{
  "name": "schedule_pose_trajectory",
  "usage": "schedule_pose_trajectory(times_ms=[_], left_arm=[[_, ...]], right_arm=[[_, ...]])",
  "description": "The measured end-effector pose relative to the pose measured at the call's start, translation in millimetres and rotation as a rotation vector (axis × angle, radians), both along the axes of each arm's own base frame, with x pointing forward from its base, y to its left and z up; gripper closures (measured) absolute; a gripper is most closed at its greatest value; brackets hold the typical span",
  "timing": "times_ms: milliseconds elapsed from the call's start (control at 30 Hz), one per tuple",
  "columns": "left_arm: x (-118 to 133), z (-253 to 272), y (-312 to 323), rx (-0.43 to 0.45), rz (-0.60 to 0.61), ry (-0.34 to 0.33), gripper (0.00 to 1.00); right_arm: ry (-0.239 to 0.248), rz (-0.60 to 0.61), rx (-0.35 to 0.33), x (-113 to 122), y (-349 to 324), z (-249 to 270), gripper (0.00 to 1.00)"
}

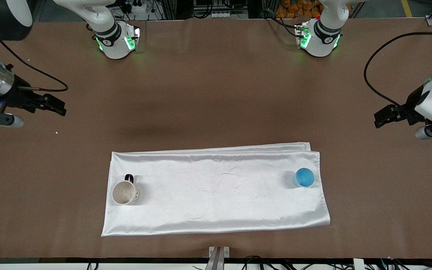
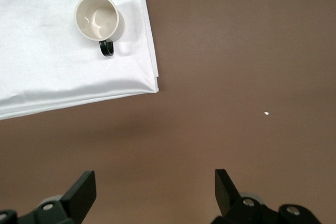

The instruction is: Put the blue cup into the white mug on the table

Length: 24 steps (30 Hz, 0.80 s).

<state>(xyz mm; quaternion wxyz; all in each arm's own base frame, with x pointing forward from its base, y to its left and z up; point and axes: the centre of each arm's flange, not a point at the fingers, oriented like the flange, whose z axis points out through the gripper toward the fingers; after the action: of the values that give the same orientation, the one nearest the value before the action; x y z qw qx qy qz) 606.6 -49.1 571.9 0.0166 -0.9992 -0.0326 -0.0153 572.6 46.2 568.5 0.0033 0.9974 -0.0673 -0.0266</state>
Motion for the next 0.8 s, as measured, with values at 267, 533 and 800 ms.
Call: schedule_pose_trajectory(times_ms=[267,533,800], left_arm=[[33,-60,-5,-0.021,-0.012,0.011,0.00],[55,-113,-24,-0.040,-0.041,0.017,0.00],[66,-164,-59,-0.056,-0.090,0.031,0.00]], right_arm=[[0.002,-0.070,-0.004,32,39,-61,0.00],[0.002,-0.122,-0.006,59,88,-138,0.00],[-0.009,-0.157,-0.004,66,134,-183,0.00]])
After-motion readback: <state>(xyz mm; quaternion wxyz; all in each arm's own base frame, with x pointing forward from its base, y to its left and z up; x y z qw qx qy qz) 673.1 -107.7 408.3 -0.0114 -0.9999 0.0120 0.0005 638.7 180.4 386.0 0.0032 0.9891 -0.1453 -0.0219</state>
